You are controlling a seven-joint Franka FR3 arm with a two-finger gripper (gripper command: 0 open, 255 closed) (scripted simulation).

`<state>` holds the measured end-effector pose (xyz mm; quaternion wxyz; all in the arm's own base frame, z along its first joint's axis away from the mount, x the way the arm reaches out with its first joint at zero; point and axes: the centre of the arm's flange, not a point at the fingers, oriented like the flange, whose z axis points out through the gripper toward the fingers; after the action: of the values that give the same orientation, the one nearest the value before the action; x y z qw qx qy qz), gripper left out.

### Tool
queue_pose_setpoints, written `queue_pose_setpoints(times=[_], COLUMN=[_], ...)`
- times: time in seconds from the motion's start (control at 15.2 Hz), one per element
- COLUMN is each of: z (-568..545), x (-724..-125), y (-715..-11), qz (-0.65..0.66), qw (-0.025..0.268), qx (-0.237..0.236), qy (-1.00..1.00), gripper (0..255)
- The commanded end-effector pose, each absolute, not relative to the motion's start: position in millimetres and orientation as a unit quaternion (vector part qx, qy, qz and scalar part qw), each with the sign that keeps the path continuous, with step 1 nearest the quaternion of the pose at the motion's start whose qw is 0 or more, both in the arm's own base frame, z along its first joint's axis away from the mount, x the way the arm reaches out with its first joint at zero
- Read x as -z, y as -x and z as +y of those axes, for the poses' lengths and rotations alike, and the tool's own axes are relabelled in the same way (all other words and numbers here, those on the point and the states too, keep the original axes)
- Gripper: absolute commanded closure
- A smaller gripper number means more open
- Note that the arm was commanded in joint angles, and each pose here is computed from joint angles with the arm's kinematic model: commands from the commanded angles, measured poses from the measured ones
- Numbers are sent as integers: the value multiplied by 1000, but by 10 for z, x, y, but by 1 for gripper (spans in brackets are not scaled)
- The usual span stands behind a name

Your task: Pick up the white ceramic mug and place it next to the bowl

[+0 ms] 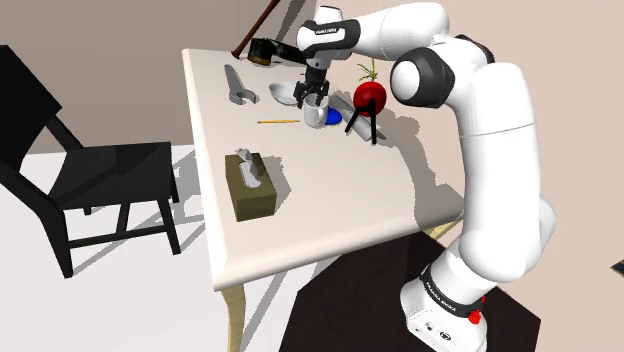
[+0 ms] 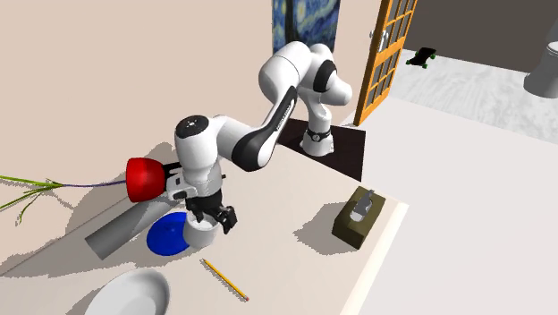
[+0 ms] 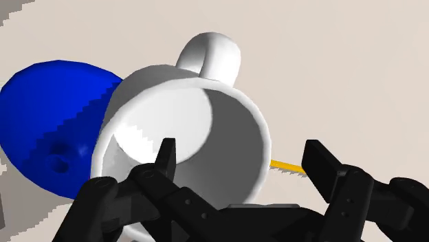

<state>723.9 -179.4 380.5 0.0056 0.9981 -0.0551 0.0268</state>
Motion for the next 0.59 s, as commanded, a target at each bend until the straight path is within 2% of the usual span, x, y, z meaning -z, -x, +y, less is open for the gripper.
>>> queue_pose_setpoints(times=[0.0, 0.53], z=[-1806, -1804], x=[-4043, -4146], y=[-7221, -7215], qz=[-55, -55], qw=[6, 6], qx=[-27, -27], qy=[-998, -998], gripper=[0, 0])
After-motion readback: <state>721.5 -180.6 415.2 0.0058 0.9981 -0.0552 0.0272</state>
